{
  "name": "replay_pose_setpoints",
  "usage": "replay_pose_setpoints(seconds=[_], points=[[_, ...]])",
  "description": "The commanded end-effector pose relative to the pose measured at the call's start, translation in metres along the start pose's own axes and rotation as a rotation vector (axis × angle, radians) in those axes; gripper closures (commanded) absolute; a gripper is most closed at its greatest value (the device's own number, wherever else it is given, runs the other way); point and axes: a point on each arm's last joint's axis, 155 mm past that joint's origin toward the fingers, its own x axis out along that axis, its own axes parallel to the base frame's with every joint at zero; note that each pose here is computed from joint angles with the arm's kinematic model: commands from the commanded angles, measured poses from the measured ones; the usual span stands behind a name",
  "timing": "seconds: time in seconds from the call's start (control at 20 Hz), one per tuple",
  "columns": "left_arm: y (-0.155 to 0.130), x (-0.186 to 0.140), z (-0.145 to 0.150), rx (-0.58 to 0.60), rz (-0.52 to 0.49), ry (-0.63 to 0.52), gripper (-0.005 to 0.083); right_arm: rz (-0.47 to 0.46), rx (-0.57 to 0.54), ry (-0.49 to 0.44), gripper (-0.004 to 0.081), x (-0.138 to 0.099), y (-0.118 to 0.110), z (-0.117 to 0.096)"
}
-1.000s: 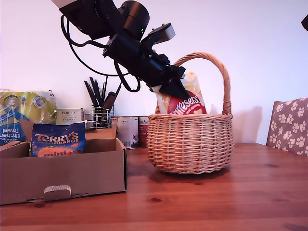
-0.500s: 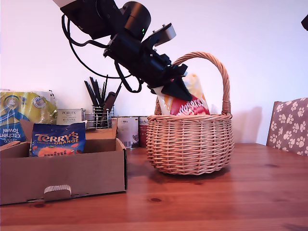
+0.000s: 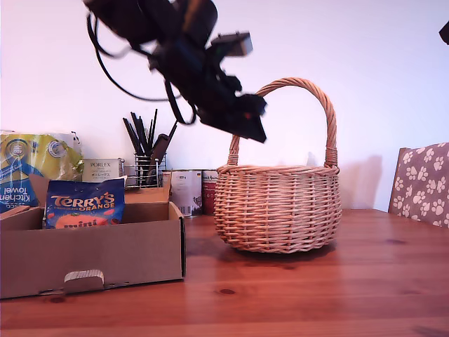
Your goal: Move the bags of Easter eggs from the cardboard box on the left into the woven basket on the right side.
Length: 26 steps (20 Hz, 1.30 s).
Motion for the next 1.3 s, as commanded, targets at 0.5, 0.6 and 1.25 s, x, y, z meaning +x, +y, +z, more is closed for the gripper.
replay_pose_setpoints(seconds=[0.5, 0.6, 1.25], points=[[0.024, -0.106, -0.055, -0.136, -0.044, 0.207, 0.0793, 0.004, 0.001, 0.004, 0.0783, 0.002, -0.001, 0.003], [0.032, -0.125, -0.066, -0.151, -0.037, 0.189, 0.0794, 0.004, 0.001, 0.004, 0.0783, 0.002, -0.001, 0.003], [0.087, -0.199, -0.124, -0.122, 0.048, 0.14, 0.0793, 0.267, 0.033, -0.045, 0.0783, 0.032, 0.046, 0.027]])
